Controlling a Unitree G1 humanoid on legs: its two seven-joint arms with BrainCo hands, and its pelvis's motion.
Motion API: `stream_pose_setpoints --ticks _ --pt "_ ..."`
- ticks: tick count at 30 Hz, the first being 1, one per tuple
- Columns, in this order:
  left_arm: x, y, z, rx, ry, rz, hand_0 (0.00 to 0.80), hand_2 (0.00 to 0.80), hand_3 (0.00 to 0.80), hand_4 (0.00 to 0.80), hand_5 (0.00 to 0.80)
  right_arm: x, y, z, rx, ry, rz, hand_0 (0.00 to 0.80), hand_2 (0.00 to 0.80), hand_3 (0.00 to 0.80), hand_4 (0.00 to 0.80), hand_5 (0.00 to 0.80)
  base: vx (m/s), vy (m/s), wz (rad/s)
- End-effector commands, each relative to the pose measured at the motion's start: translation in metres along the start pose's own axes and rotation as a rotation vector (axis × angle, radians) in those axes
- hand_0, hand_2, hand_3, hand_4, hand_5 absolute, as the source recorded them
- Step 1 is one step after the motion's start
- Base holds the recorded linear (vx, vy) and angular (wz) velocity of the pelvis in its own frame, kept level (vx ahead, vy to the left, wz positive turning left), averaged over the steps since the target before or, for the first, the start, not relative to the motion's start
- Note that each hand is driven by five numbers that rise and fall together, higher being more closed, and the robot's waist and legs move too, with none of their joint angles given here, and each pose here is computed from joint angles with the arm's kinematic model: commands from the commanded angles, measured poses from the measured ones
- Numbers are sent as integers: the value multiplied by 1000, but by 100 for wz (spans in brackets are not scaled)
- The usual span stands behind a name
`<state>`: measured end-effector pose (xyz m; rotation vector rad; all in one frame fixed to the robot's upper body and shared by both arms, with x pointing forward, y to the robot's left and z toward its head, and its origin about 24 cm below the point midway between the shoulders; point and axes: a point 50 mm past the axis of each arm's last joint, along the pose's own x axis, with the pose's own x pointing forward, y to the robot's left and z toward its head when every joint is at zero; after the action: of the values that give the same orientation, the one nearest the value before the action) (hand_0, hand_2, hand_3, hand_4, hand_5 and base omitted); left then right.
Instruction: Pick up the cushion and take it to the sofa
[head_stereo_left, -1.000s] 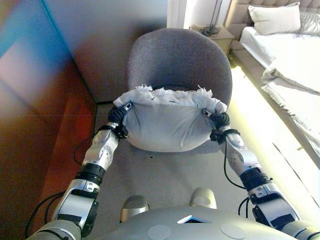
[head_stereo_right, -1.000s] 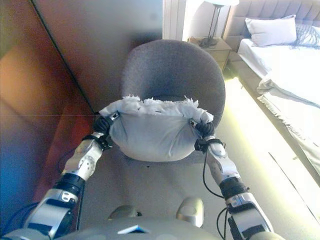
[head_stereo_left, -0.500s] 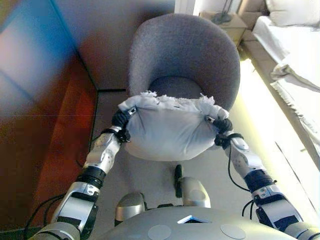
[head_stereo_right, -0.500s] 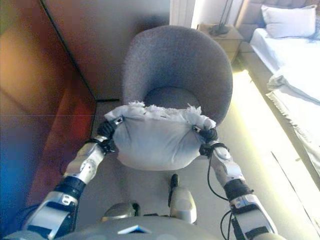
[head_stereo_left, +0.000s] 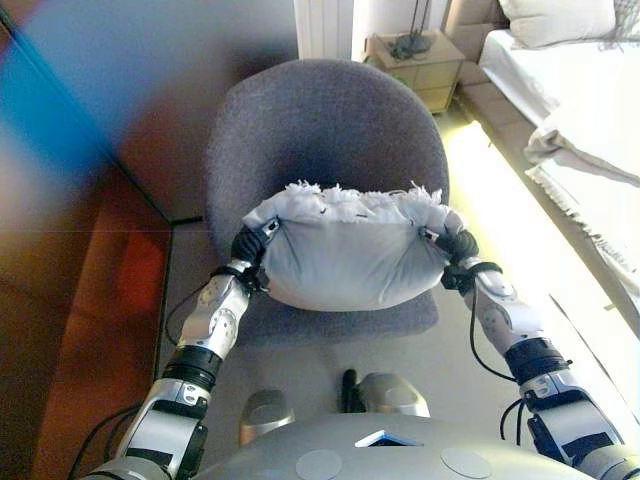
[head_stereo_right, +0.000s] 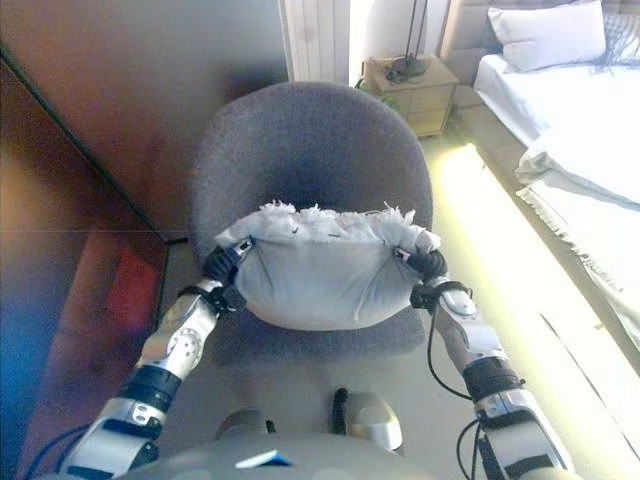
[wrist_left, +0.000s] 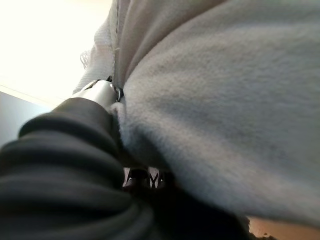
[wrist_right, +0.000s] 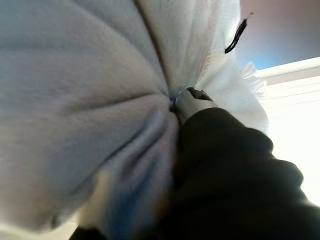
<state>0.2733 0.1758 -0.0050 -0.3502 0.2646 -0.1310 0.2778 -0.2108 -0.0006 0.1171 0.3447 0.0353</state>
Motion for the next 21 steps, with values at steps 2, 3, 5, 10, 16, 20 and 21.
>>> stream_pose_setpoints --ticks 2,3,5,10,16,20,21 --pt "12 -27 44 -13 -191 -182 800 800 800 800 800 16 40 52 53 -206 170 800 800 800 800 800 194 172 0" --pt "13 -28 45 -12 -191 -182 800 800 800 800 800 16 41 51 50 -202 171 800 800 800 800 800 170 141 -15" --pt "14 -29 46 -6 -190 -178 800 800 800 800 800 18 46 51 43 -198 179 800 800 800 800 800 149 133 -36" --pt "23 -31 45 11 -180 -168 800 800 800 800 800 18 49 47 67 -192 163 800 800 800 800 800 108 157 -43" --pt "26 -27 40 50 -156 -134 800 800 800 800 800 16 44 43 93 -217 93 800 800 800 800 800 49 178 -8" --pt "28 -22 36 56 -126 -125 800 800 800 800 800 17 38 44 117 -218 36 800 800 800 800 800 40 232 -6" --pt "28 -22 35 53 -115 -130 800 800 800 800 800 19 36 44 122 -210 19 800 800 800 800 800 111 100 -8"
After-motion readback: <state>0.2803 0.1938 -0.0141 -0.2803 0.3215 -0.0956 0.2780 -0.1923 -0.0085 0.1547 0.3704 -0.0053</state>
